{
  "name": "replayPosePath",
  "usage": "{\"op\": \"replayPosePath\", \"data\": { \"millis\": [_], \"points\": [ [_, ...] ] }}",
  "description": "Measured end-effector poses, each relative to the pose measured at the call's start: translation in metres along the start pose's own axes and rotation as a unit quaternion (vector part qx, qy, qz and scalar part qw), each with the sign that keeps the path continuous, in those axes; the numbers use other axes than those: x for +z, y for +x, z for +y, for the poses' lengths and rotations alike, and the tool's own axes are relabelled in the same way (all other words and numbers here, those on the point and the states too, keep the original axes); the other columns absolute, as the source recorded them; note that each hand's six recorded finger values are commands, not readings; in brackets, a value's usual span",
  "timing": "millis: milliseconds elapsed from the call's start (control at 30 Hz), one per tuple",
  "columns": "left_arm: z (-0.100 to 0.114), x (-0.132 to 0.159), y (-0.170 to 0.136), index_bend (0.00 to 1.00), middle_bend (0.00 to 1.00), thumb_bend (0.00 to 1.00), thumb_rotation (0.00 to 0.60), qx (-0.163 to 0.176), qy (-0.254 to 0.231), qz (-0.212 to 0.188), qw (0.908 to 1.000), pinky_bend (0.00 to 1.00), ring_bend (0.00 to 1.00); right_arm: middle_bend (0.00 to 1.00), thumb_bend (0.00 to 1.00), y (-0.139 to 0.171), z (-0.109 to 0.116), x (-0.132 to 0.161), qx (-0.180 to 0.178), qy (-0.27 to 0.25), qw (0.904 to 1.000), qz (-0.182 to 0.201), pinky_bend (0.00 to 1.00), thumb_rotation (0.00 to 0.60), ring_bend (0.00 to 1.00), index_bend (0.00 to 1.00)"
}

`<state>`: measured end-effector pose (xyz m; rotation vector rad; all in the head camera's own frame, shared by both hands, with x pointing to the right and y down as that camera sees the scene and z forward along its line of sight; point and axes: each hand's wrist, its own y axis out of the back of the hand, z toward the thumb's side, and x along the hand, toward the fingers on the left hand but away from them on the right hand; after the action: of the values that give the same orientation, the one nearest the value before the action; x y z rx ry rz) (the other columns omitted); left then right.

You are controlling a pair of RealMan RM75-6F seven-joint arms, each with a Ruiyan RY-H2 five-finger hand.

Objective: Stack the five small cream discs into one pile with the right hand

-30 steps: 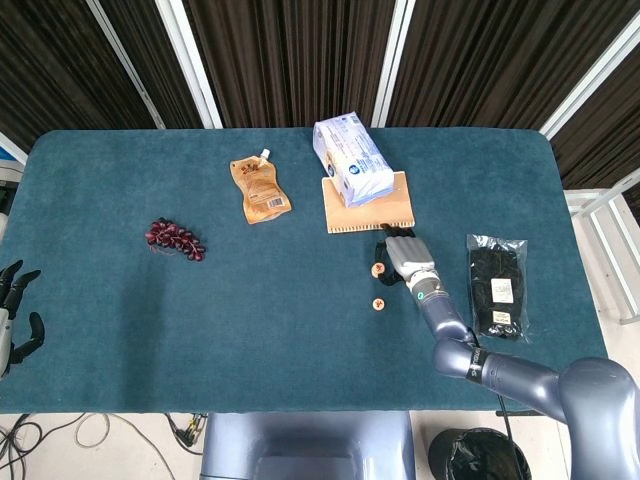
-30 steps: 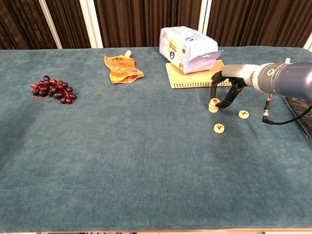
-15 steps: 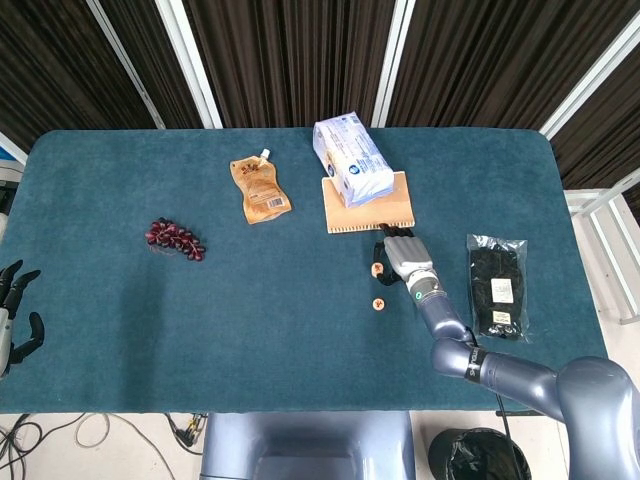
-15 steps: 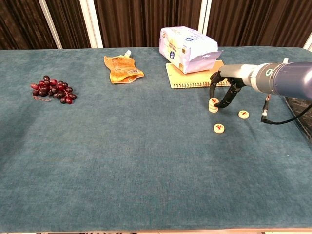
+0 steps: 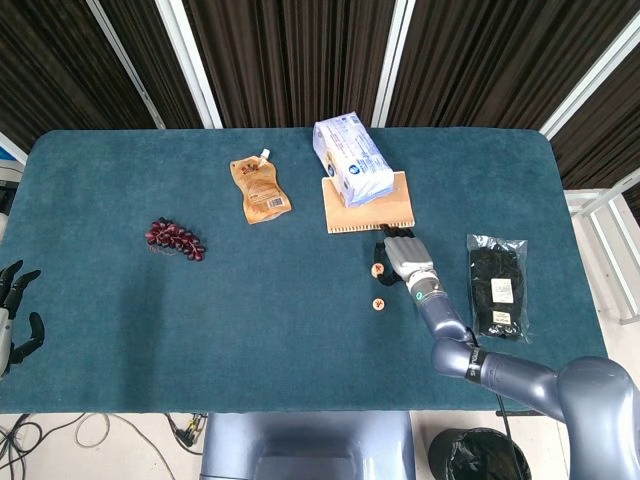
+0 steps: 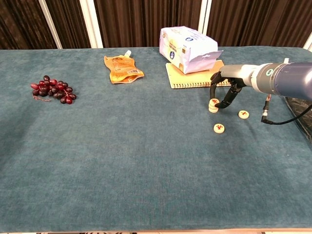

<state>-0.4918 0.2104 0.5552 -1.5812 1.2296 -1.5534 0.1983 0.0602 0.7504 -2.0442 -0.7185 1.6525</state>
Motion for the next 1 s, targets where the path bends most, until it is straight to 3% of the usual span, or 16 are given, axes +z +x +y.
{"op": "replayPosePath", "data": {
  "millis": [733, 1000],
  "points": [
    [0.0, -0.001, 0.0, 0.16, 0.0, 0.62, 0.6, -0.002, 0.0, 0.002, 1.0, 0.0, 0.0, 0.0, 0.41, 0.002, 0.001, 0.002, 0.0, 0.0, 1.0, 0.004, 0.0, 0.6, 0.0, 0.43],
    [0.0, 0.0, 0.0, 0.16, 0.0, 0.62, 0.6, -0.001, 0.0, 0.001, 1.0, 0.0, 0.0, 0.0, 0.41, 0.013, 0.013, 0.006, -0.017, -0.01, 0.9997, 0.016, 0.0, 0.6, 0.0, 0.42]
  ]
}}
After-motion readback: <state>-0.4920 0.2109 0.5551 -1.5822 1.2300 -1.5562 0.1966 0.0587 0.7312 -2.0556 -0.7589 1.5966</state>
